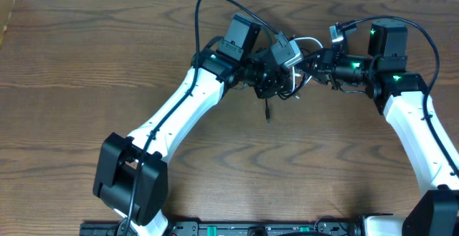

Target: Untangle cables

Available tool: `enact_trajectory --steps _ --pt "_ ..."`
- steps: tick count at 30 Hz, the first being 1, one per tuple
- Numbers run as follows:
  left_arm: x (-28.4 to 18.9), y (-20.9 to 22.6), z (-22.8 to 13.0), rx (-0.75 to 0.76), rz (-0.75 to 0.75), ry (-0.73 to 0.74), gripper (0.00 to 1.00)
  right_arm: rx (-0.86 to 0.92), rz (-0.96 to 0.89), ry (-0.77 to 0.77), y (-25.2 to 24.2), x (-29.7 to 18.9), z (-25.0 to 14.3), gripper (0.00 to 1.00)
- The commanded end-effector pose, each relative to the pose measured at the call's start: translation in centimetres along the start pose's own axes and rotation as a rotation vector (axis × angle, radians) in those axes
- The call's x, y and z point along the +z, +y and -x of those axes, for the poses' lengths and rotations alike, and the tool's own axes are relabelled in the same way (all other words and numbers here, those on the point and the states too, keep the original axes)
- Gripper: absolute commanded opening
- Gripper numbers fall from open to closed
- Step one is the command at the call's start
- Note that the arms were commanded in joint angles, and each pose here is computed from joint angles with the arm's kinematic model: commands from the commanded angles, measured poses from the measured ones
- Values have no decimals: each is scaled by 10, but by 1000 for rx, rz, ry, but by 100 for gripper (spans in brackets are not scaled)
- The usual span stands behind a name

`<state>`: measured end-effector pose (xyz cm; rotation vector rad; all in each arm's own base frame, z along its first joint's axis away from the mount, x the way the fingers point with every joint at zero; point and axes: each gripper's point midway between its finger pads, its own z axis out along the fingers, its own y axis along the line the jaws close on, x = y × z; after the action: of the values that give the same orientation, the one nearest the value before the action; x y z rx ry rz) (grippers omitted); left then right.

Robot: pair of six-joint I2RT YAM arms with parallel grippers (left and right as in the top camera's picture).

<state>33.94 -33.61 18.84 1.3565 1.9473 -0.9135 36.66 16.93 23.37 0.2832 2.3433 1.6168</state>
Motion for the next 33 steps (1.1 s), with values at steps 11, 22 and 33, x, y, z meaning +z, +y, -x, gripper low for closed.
enact_trajectory --steps 11,22,33 --pt "12 -19 1 32 -54 7 7 -33 37 -9 13 -10 2 1" --pt "-17 28 -9 -523 34 -27 8 27 -377 -265 -75 -47 39 1" --pt "-59 72 -21 -788 123 -98 8 53 -1010 -311 -167 -117 16 1"
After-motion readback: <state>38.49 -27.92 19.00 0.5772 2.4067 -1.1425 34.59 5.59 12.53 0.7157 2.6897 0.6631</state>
